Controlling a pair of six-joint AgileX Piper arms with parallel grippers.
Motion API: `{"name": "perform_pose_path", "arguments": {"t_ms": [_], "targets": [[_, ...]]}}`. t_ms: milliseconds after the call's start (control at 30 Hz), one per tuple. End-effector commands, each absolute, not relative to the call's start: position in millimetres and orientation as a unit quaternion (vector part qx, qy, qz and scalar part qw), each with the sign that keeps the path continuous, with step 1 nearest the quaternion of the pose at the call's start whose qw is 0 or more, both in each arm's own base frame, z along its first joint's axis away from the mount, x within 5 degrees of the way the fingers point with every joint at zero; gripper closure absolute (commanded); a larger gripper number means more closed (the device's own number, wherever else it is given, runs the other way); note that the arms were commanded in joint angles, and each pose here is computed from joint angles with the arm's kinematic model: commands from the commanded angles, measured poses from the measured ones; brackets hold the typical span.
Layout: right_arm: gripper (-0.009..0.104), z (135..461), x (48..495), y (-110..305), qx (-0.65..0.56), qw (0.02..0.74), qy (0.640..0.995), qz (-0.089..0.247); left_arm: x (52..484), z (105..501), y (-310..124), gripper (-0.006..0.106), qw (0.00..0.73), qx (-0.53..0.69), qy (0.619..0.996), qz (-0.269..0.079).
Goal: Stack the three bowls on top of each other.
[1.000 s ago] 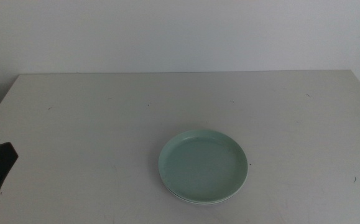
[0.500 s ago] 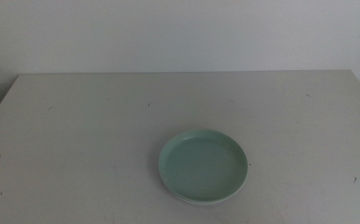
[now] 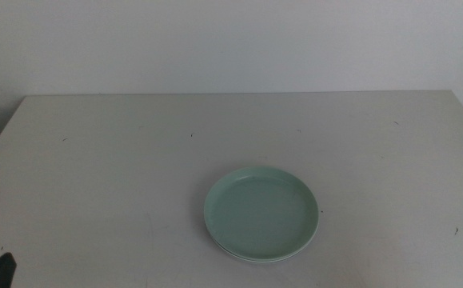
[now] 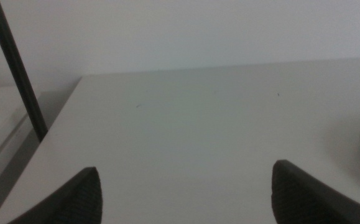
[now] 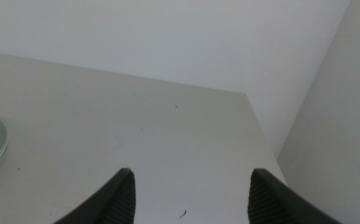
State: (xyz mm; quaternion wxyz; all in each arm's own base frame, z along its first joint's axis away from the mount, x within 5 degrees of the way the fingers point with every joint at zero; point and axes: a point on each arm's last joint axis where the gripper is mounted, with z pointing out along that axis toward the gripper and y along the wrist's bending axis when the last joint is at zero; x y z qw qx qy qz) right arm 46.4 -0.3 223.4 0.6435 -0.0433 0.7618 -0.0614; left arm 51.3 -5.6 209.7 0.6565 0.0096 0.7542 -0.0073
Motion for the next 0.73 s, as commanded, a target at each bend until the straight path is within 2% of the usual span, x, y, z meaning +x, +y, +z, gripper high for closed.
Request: {"name": "perform_pose_path", "arguments": {"t_ms": [0,100,333,700], "targets": [[0.049,226.0,45.2,-1.5,-0.036,0.678,0.730,-0.075,51.0,215.0,-2.8,-0.005,0.693,-0.008,0.721,-0.001],[0.049,205.7,49.8,-2.3,-0.032,0.660,0.747,-0.074,52.8,206.1,-1.8,-0.005,0.690,-0.012,0.724,0.001],[0.049,180.9,52.9,-2.8,-0.034,0.632,0.771,-0.072,55.3,192.7,-0.3,-0.005,0.685,-0.016,0.728,0.007],[0.049,180.8,52.7,-4.8,-0.018,0.629,0.772,-0.084,55.6,191.5,-0.4,-0.005,0.681,-0.016,0.732,0.006]]}}
